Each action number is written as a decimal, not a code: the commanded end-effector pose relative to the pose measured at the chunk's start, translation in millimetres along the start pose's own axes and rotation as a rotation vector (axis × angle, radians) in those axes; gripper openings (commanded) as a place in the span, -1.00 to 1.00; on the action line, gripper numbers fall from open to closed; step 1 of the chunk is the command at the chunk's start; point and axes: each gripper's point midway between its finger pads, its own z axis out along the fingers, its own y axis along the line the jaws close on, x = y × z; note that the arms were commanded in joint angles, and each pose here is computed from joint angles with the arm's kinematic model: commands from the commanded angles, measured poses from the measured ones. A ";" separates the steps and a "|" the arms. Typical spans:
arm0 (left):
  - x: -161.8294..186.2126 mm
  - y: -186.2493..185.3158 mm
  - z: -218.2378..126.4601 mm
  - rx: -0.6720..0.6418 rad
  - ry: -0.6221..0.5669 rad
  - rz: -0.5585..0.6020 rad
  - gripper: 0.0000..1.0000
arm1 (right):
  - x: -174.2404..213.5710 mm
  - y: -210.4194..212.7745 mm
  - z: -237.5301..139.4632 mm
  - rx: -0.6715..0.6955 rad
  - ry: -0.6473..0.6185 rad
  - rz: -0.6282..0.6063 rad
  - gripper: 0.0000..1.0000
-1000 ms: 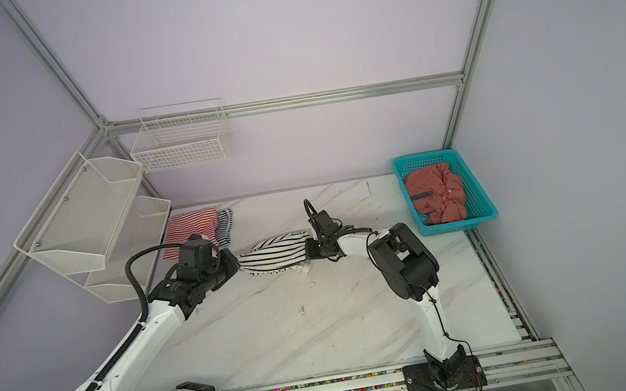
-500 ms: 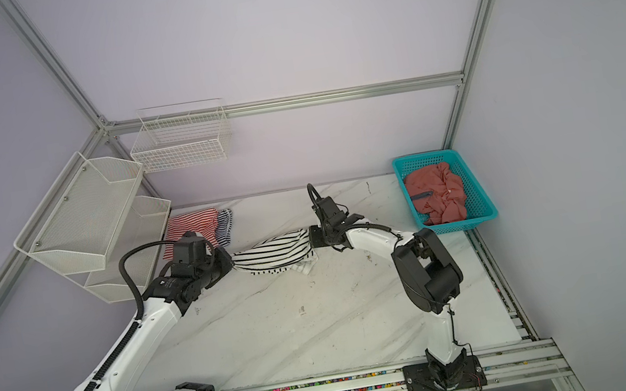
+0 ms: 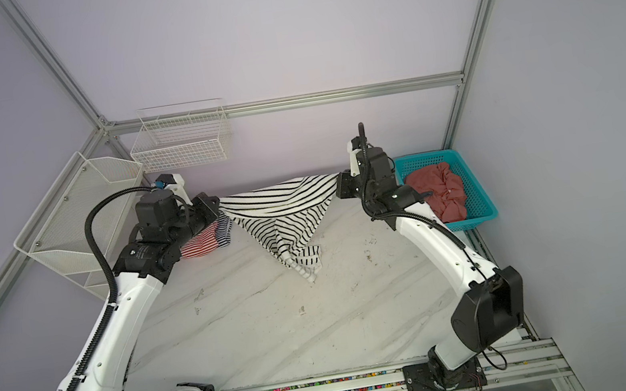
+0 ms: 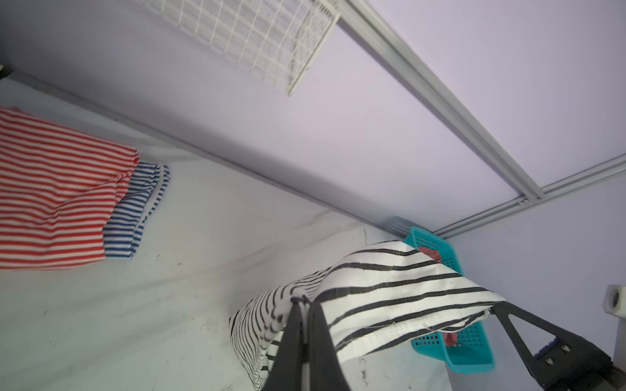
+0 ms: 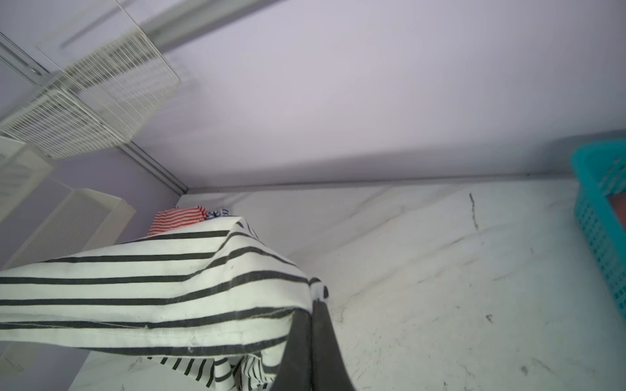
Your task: Fold and stack the tank tops
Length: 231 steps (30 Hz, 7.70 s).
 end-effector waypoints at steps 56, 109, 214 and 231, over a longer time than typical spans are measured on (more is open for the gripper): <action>151.2 4.5 16.9 0.315 0.284 0.095 -1.00 | 86.2 -13.9 -65.5 -0.168 0.067 0.109 -1.00; 209.7 36.3 76.5 -0.104 0.460 0.196 -0.05 | 288.1 -50.5 -72.0 0.031 0.580 0.370 -0.40; 273.7 100.7 188.7 -0.238 0.717 -0.031 -0.32 | 287.6 -90.6 26.8 0.152 0.701 0.028 0.12; 297.8 191.1 174.0 -0.445 0.756 -0.150 -0.37 | 296.8 -107.2 28.0 0.175 0.734 0.064 0.13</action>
